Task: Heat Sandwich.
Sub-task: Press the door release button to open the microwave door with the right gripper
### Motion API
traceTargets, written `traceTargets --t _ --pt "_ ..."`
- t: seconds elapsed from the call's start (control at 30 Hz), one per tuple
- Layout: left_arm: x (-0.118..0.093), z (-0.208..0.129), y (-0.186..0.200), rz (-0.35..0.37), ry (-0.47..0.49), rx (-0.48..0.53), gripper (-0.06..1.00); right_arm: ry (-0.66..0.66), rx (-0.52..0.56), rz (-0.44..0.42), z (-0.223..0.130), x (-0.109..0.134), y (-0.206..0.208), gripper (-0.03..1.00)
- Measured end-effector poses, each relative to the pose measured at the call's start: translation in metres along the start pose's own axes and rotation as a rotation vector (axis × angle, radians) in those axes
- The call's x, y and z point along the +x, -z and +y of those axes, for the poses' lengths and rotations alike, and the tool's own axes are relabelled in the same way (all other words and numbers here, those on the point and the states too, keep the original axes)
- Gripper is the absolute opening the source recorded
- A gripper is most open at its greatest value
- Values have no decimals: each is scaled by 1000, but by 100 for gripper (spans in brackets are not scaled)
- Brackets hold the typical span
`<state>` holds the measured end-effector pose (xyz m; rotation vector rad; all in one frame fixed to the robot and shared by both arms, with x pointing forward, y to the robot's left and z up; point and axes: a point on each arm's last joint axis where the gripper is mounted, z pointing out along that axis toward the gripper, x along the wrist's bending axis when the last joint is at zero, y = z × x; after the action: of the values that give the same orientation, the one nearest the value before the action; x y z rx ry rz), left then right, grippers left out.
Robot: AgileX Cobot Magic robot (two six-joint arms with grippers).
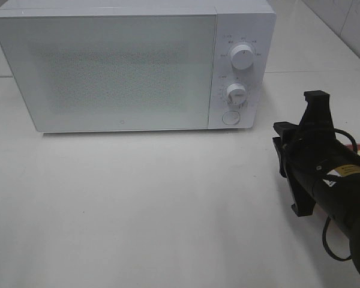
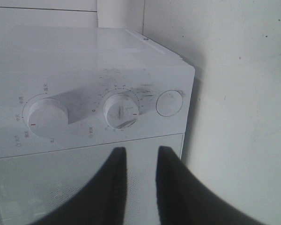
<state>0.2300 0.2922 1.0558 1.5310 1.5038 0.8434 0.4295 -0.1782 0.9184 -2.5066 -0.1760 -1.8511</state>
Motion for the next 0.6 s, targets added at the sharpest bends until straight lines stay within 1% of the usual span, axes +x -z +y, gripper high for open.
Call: traceTargets --t 0.03,0.07,0.1,0.17,0.43,0.6 --pt "0 0 0 0 0 0 97 -7 2 -8 0 -1 0 12" --pt "0 0 0 0 0 0 97 -7 2 -8 0 -1 0 12" --pt "0 0 0 0 0 0 97 -7 5 -15 0 -1 0 7" --pt "0 0 0 0 0 0 97 -8 9 -30 -1 -3 0 1" --pt "0 0 0 0 0 0 97 -9 9 -34 -1 -3 0 1" --pt "0 0 0 0 0 0 97 -4 0 -66 -2 -12 -3 1"
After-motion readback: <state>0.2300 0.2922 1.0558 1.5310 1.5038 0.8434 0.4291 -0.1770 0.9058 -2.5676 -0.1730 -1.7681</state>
